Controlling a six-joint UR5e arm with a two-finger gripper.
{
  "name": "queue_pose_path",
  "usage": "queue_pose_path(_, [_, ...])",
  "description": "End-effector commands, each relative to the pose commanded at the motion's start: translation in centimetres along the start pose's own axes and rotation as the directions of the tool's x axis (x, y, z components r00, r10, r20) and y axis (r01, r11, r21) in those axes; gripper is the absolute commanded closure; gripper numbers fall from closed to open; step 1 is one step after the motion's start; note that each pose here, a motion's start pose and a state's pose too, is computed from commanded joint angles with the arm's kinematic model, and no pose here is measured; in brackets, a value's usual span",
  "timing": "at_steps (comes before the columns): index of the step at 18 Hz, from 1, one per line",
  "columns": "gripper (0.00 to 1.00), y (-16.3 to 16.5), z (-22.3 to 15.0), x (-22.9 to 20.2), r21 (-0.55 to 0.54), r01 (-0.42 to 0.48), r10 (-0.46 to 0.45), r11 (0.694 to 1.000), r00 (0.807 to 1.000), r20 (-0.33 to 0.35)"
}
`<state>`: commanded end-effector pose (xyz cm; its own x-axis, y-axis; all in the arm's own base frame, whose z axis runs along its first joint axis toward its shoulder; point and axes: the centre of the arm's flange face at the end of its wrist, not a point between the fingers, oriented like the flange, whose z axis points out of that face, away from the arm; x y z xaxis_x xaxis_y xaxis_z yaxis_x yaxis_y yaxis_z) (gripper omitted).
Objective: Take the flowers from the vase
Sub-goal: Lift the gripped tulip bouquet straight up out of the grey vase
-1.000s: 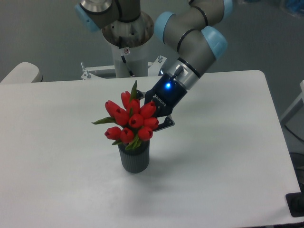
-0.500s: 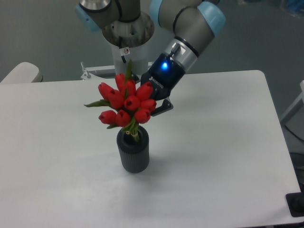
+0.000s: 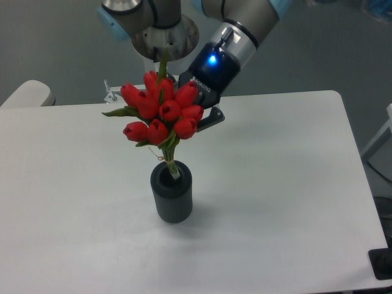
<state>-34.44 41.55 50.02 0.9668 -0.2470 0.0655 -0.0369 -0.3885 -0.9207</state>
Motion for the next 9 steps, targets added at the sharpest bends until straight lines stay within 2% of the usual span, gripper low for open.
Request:
queue_pose_path(5, [0.69, -2.8, -1.2, 0.0, 0.022, 0.009, -0.010, 1.000, 1.000, 0.019])
queue_pose_path(9, [0.69, -3.4, -2.6, -0.9, 0.027, -0.007, 0.006, 1.000, 0.999, 0.051])
